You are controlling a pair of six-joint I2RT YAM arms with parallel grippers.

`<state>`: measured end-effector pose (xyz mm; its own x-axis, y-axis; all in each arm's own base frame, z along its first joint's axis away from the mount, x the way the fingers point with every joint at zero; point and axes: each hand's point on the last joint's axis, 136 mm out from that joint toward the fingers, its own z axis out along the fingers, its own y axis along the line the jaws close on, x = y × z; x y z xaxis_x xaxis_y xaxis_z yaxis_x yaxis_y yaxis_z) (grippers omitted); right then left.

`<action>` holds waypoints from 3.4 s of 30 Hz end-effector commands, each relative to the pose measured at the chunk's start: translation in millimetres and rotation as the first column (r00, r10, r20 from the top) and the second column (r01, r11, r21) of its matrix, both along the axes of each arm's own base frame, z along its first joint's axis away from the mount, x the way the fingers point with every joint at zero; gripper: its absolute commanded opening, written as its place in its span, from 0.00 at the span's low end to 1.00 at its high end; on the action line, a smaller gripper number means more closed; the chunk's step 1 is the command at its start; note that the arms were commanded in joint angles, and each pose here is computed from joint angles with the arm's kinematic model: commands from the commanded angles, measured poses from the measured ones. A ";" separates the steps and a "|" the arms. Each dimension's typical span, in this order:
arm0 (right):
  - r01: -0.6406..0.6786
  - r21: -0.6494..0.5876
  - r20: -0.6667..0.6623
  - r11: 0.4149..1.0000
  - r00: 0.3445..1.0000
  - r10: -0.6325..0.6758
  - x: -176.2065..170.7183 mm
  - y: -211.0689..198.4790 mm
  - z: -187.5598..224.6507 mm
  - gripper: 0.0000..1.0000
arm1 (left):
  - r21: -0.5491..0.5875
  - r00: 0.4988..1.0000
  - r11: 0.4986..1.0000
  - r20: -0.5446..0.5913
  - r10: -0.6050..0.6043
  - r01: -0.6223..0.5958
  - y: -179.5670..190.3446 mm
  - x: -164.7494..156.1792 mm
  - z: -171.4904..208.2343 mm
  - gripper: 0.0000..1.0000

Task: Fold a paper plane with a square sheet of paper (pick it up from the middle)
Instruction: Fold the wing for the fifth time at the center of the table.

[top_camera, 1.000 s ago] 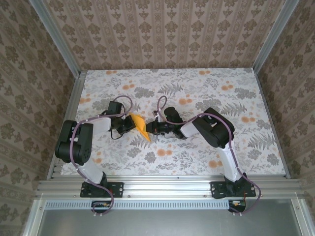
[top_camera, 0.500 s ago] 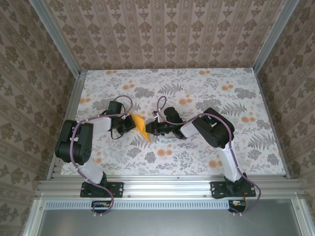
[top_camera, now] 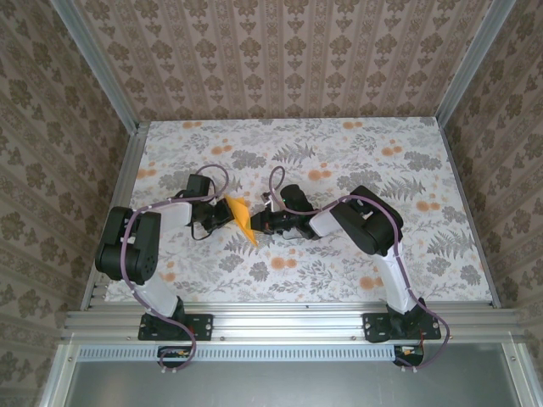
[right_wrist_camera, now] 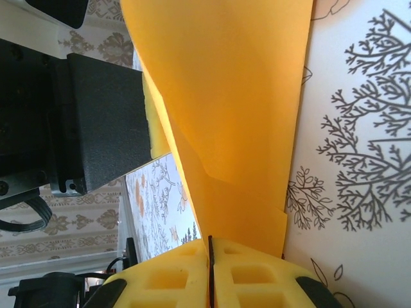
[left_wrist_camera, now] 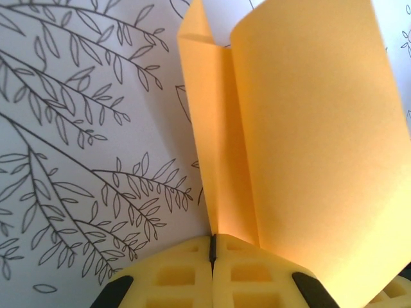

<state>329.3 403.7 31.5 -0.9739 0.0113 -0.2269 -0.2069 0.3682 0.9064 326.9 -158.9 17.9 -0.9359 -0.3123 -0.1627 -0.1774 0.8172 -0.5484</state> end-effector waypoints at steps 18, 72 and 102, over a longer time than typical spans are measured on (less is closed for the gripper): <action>-0.018 -0.331 -0.110 0.943 0.994 -0.020 -24.5 -25.9 -75.0 0.08 | 0.012 0.989 0.999 0.138 0.044 -0.046 4.8 -3.5 36.0 0.09; -0.049 -0.510 -0.321 0.858 0.937 -0.137 -41.8 -63.8 -111.0 0.05 | -0.067 0.988 0.997 0.151 -0.023 0.033 -17.3 6.6 9.6 0.10; 0.030 -0.326 -0.201 0.945 0.974 -0.101 -18.6 -43.7 -41.7 0.19 | 0.016 0.999 1.000 0.042 0.013 -0.013 -2.4 -0.6 -23.3 0.07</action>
<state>327.3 390.2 23.6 -0.9894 -0.0051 -0.1451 -0.1245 0.5445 0.8295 335.4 -176.4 20.0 -0.9166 -0.3116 -0.2507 -0.0963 0.7803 -0.6179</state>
